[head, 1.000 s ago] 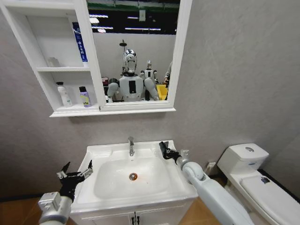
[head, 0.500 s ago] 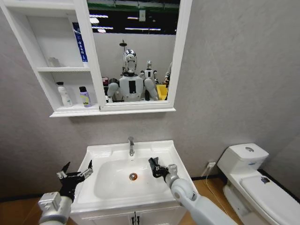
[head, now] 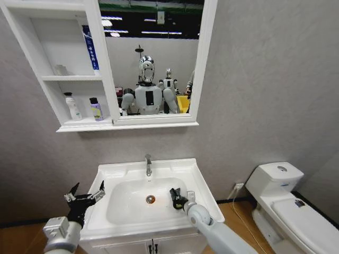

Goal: Move facial cleanser and shampoo from washbasin to cabinet, then wipe washbasin with towel.

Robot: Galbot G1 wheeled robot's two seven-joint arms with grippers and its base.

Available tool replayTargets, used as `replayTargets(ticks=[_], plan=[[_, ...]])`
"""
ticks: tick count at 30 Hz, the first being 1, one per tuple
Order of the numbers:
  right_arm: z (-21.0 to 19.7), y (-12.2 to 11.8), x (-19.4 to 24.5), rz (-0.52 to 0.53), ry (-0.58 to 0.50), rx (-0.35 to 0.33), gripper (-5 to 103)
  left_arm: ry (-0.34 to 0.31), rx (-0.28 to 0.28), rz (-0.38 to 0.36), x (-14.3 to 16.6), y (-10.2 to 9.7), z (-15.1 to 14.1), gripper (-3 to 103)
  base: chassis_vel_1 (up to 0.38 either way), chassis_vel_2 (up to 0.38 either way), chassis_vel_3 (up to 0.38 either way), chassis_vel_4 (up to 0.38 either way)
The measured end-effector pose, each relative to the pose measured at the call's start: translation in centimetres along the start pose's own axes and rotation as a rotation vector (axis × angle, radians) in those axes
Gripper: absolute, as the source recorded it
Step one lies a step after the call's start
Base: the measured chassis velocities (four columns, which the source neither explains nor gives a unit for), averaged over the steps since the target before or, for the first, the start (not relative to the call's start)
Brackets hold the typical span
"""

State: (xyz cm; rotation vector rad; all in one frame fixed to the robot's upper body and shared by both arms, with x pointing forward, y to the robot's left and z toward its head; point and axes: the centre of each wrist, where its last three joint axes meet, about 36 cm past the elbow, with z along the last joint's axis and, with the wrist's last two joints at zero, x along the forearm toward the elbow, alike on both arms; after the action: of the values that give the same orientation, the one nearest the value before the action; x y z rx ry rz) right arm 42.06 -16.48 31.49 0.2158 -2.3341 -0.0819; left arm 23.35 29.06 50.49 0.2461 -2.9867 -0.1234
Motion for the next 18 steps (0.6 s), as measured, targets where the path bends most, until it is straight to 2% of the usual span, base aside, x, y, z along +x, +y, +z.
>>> replayTargets(ticks=[10,18], plan=[[0.0,1.3,-1.5,-0.037,0.051,-0.026,3,0.0,0.0,0.0,0.0,0.0,0.0,100,0.0,0.0,0.0,0.0],[-1.3,4.9,-4.0,-0.123,0.103,-0.061,3,0.0,0.0,0.0,0.0,0.0,0.0,100,0.0,0.0,0.0,0.0]])
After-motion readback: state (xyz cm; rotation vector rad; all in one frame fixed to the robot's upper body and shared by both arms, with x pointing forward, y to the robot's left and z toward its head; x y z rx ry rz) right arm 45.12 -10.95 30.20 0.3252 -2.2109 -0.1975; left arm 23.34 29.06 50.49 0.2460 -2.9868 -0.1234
